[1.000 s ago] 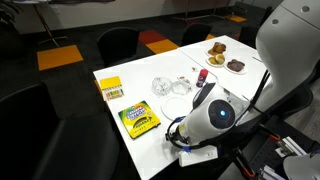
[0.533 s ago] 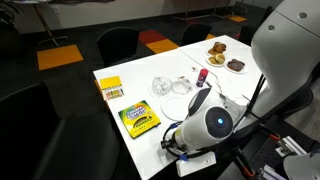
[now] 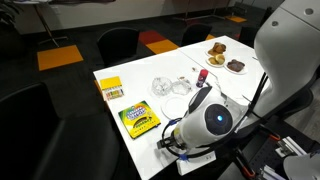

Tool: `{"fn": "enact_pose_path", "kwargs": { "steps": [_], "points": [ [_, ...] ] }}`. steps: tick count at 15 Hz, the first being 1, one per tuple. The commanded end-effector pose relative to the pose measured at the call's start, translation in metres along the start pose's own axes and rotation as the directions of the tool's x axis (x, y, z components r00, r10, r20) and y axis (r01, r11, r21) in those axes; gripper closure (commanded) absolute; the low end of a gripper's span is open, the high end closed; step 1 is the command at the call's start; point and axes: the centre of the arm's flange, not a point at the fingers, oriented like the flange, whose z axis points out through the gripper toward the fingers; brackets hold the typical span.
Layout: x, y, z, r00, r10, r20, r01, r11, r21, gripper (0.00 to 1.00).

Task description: Move the white plate to the left, remove the white paper from underneath the plate

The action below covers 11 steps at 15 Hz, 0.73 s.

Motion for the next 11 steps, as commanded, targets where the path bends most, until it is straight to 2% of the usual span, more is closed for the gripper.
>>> {"fn": "enact_pose_path", "kwargs": {
  "steps": [1, 5, 11],
  "points": [
    [0.017, 0.005, -0.035, 1.000, -0.013, -0.003, 0.013, 1.000, -0.021, 0.00],
    [0.033, 0.023, -0.060, 0.999, 0.053, -0.015, -0.053, 0.998, -0.024, 0.00],
    [0.059, 0.062, -0.101, 0.981, 0.188, -0.057, -0.187, 0.982, 0.028, 0.00]
  ]
}}
